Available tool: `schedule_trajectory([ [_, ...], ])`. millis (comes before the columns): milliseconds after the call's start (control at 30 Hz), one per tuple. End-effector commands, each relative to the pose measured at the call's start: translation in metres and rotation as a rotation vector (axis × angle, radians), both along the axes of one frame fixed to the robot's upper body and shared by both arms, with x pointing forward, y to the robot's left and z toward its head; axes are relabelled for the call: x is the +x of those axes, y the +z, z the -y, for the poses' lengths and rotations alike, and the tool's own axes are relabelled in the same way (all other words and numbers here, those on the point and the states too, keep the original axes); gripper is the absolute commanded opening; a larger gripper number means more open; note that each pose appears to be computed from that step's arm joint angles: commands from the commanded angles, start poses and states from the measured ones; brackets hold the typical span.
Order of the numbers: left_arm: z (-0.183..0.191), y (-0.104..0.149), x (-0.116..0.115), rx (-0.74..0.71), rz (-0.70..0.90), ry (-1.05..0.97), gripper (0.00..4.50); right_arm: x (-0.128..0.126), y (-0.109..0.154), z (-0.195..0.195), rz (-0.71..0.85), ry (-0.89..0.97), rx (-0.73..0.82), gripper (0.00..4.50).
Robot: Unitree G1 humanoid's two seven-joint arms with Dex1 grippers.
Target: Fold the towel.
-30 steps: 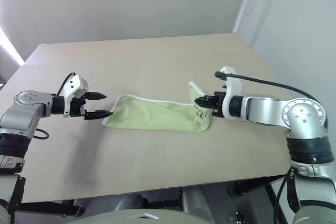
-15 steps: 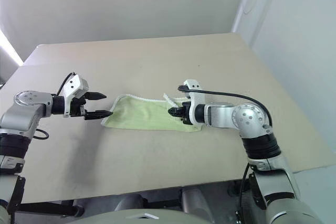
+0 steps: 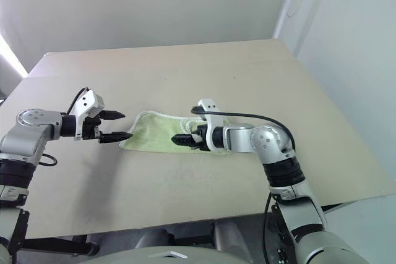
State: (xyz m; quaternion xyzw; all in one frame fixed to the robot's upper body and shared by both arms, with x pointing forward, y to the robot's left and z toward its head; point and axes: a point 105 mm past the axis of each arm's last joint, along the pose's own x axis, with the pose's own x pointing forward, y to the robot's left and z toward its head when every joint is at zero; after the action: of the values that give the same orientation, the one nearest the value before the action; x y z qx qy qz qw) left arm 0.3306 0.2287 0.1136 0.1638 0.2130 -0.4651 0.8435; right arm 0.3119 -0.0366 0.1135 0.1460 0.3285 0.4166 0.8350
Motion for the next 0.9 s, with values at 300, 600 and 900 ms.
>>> schedule_trajectory([
  [300,-0.007,0.013,0.004,-0.014,0.035,0.025,4.50,0.011,0.069,0.038,0.315,-0.114,0.176,4.46],
  [600,-0.020,0.016,0.002,-0.092,-0.077,0.144,4.50,0.025,-0.019,0.023,0.398,-0.121,-0.154,4.46],
  [900,-0.036,0.011,-0.012,-0.128,-0.236,0.276,4.50,0.030,-0.062,0.027,0.495,-0.084,-0.401,4.46],
])
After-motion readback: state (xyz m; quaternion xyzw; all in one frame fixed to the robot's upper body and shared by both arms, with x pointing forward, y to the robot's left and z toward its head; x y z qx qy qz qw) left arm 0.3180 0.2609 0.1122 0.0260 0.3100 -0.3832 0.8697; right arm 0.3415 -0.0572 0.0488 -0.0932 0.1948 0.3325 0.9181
